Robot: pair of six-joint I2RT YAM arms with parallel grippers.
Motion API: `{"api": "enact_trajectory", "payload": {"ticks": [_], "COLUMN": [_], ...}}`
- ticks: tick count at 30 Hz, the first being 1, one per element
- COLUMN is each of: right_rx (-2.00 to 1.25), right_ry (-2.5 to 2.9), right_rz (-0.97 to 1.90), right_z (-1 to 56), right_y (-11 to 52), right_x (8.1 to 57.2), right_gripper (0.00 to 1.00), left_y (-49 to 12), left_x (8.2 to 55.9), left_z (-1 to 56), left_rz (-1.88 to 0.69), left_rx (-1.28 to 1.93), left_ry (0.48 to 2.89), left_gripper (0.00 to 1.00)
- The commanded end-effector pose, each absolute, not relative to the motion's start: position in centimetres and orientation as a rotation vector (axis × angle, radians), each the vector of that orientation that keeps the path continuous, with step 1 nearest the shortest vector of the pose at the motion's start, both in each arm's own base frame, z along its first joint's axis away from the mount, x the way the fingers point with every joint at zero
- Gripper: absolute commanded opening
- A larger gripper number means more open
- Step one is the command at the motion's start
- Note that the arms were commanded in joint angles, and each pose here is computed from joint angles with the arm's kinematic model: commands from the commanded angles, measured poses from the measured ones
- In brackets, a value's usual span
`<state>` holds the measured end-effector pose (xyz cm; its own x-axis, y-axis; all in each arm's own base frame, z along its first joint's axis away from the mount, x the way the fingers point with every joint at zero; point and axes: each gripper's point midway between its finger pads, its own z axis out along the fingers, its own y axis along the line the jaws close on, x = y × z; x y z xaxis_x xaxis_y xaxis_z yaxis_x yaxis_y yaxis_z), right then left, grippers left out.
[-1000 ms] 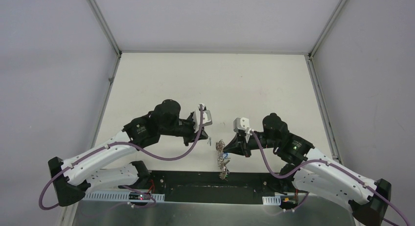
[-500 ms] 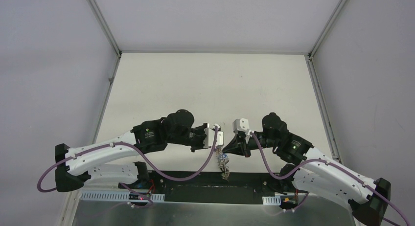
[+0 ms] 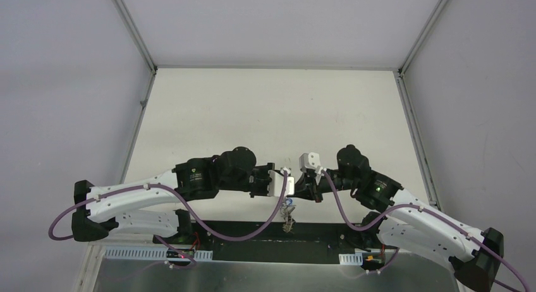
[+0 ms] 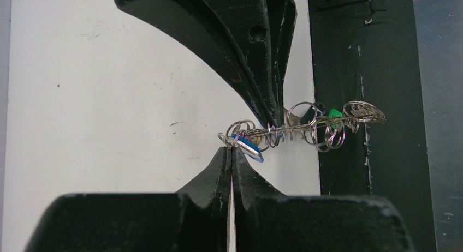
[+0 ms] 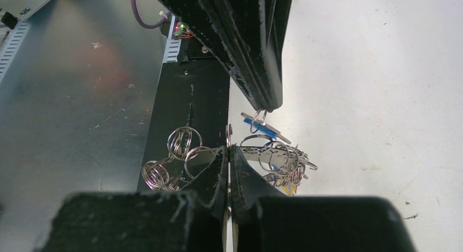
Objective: Put the keys on the keyring
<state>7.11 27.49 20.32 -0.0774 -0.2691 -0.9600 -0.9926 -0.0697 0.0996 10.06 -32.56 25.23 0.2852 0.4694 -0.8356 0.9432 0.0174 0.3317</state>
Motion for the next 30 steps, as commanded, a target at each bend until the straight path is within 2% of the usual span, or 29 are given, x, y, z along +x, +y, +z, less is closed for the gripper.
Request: {"api": "enact_trajectory", "payload": {"ticks": [1,12,30], "right_rx": [-1.398,-1.384,-1.373], "right_ry": [1.246,1.253,1.284], "right_rz": [1.195,1.196,1.194], "right_z": [24.9,24.8,24.3], "right_y": [28.5,28.2,28.3], "right_x": [7.6,7.5,7.8], "right_gripper": [0.0,0.0,0.0], "left_y": [-33.0,-33.3,-33.2], "left_x": [10.0,9.2,9.0], "left_z": [27.1,25.9,27.1], "left_rz": [-0.603,-0.543,-0.526], "left_rx": [1.588,1.664,1.617], "left_ry": [1.273,1.258,1.261], "left_gripper": [0.0,0.0,0.0]}}
